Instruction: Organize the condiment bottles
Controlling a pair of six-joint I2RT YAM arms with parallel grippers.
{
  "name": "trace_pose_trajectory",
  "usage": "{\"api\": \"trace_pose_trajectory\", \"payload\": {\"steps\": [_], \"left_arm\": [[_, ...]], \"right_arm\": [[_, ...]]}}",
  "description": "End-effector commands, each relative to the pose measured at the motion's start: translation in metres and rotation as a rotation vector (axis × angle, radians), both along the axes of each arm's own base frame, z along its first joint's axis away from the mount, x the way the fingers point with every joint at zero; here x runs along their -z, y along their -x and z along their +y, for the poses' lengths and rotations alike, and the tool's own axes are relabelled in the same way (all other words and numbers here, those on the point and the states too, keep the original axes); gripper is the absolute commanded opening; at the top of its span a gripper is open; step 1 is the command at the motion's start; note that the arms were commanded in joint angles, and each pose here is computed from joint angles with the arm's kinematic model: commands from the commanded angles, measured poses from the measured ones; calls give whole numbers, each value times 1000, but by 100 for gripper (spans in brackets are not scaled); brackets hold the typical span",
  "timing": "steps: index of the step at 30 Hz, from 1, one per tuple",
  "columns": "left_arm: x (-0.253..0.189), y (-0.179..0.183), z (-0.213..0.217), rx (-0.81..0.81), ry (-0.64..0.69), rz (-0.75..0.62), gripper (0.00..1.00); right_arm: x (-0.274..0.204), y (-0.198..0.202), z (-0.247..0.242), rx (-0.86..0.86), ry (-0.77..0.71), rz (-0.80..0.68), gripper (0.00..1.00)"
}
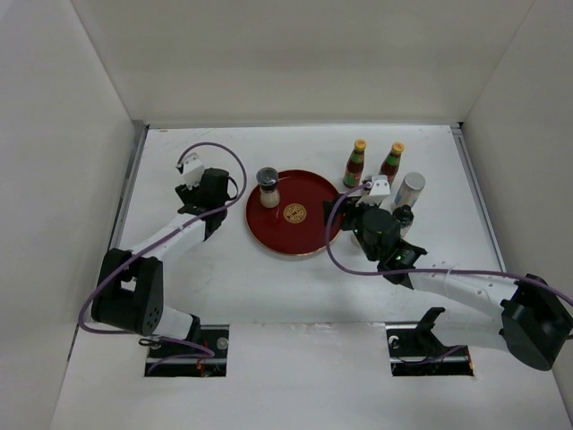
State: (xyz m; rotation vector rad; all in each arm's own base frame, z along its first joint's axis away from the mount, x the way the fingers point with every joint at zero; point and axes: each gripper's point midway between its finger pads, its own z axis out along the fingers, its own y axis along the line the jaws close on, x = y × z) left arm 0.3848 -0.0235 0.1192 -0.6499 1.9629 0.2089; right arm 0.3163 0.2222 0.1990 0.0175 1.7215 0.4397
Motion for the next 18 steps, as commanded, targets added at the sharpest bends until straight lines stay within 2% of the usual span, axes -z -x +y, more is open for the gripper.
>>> {"api": "trace_pose_trajectory", "payload": {"steps": [1,4,11,18], "left_arm": [[-27,-10,-4,-3,37,-92,45],[-49,-4,-12,20,47,-148,39],[-107,40,-59,172,52,-270,38],[-98,80,-94,330,70,-246,38]], "right_arm": [[-27,0,9,-23,-54,-62,86],[-26,0,9,-23,-53,-61,86],[-23,-1,10,-23,-48,-54,86],[-24,-1,10,-22,-51,-55,86]]}}
